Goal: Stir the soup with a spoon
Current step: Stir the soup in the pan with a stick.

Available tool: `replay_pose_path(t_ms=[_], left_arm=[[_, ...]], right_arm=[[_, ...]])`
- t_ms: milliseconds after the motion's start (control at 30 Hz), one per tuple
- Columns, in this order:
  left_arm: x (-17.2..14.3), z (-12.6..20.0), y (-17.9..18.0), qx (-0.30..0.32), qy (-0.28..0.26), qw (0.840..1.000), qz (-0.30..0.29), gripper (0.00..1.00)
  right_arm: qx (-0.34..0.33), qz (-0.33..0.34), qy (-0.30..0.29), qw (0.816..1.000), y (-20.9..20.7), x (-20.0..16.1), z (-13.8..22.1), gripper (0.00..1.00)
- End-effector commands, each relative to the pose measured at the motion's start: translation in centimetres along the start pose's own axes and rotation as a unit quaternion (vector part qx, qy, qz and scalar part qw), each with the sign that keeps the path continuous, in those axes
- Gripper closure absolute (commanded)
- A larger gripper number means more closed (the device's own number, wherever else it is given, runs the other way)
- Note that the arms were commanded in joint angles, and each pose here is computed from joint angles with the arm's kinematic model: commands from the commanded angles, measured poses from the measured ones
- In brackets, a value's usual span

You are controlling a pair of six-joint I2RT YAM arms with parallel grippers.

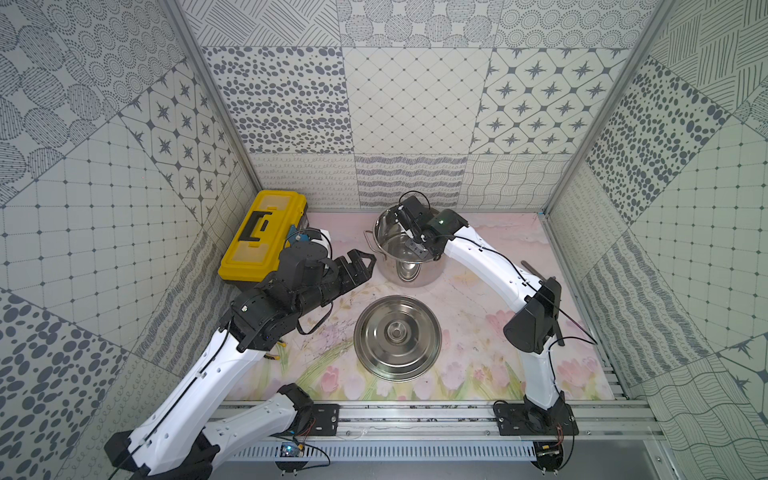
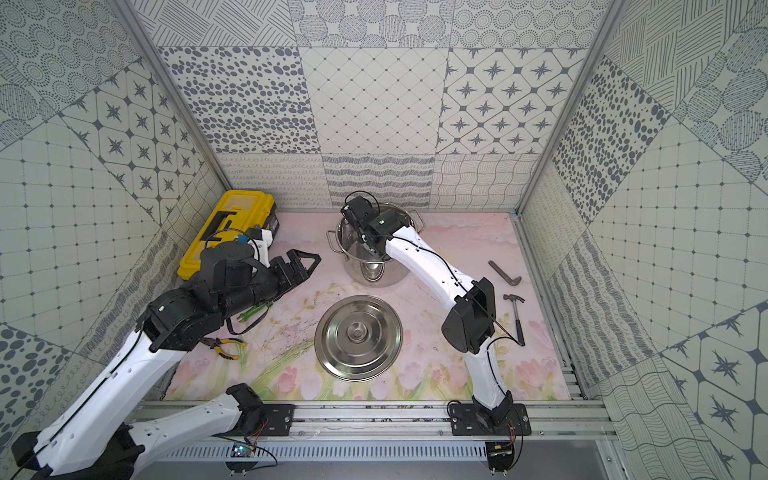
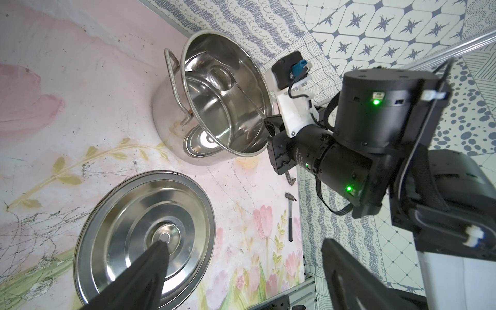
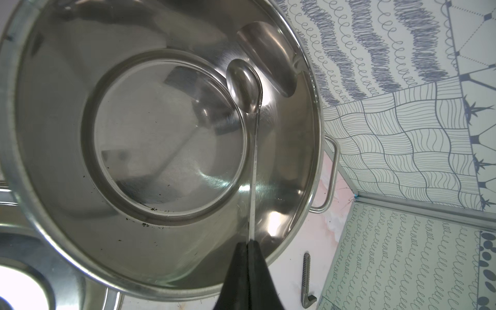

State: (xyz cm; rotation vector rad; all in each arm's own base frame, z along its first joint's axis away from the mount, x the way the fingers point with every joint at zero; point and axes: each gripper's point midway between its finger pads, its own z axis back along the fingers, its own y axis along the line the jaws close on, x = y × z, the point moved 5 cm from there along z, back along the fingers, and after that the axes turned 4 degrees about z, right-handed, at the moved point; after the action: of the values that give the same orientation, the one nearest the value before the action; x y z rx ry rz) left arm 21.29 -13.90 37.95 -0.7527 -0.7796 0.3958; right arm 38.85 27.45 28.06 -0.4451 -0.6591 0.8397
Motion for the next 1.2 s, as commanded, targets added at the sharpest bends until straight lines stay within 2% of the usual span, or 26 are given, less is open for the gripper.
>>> replay_pose_path(t_ms=[0,367,633,933,1167], left_arm=[[0.0,-0.2,-0.7,-0.019,0.003,1.000,0.000,0.08],[0.1,-1.5,-1.5,-0.030,0.012,0.999,-0.002,0.07],[-0.1,-2.1,-1.7,-0.032,0.019,0.999,0.000,0.07],[-0.3,-1.9,-1.6,-0.033,0.018,0.999,0.005,0.07],[-0.6,-1.6,-1.3,-0.034,0.019,0.999,0.011,0.07]], right_arm=[[-0.017,-0.026,0.007,1.000,-1.5,-1.2,0.4,1.00],[-0.008,-0.028,0.028,0.999,-1.4,-5.0,1.8,1.00],[0.018,-0.027,0.009,0.999,0.6,-6.1,4.4,1.00],[0.055,-0.032,-0.019,0.998,2.8,-4.6,5.9,1.00],[0.061,-0.029,-0.035,0.997,3.2,-1.7,5.3,1.00]])
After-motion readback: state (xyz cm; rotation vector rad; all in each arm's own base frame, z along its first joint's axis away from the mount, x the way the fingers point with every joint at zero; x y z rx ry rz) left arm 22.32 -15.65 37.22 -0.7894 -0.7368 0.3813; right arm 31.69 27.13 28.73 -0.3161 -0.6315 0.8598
